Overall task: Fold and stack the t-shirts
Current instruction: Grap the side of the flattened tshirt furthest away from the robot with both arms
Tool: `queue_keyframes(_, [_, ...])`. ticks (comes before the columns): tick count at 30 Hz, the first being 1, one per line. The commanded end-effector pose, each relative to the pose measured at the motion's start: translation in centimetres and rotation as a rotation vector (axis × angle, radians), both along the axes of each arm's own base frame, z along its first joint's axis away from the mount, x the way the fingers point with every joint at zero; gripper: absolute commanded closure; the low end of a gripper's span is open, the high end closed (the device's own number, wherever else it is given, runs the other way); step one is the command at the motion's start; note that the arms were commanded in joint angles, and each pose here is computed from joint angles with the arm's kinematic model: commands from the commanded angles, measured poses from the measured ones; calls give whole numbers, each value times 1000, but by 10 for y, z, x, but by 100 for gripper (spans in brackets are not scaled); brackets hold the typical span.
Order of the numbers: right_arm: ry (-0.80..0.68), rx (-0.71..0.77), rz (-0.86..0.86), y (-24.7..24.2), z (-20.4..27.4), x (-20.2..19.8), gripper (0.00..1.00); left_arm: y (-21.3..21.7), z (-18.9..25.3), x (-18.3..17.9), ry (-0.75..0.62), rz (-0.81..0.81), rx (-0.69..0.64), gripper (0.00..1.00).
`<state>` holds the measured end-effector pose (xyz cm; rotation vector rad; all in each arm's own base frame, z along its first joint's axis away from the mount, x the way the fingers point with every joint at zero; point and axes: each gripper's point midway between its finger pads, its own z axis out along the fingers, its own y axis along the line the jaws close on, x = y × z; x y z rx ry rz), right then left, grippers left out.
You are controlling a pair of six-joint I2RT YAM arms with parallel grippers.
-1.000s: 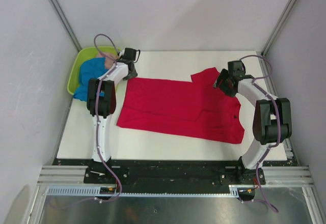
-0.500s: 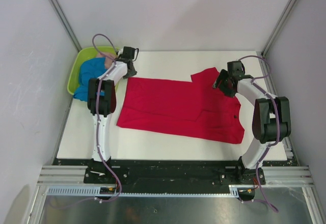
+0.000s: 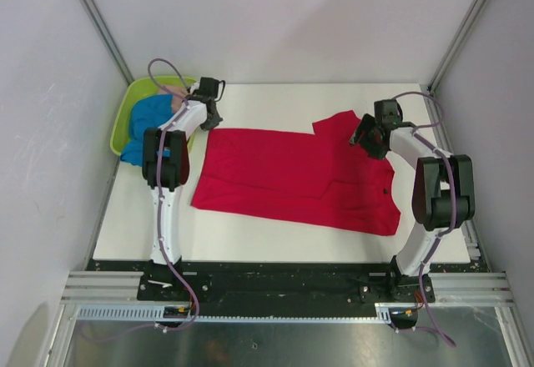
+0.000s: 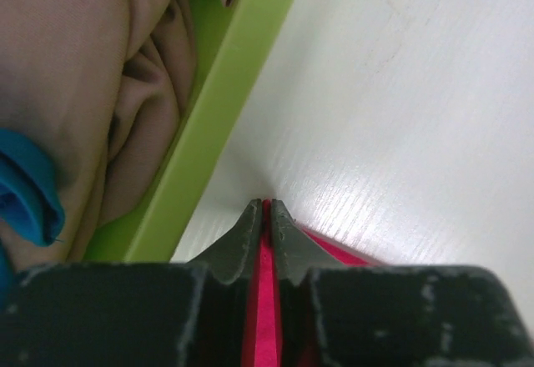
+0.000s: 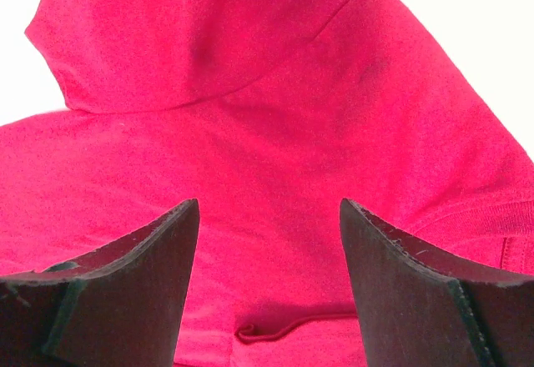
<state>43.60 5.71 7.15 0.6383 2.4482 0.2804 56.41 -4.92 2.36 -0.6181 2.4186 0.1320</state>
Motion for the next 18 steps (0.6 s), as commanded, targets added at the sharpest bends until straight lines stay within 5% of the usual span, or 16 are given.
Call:
queue_keyframes(1, [-77, -1, 19, 1, 18, 25, 28, 3, 16, 14, -48, 13, -20, 94])
queue_keyframes(18, [-158, -204, -45, -42, 5, 124, 34, -6, 15, 18, -43, -56, -13, 100])
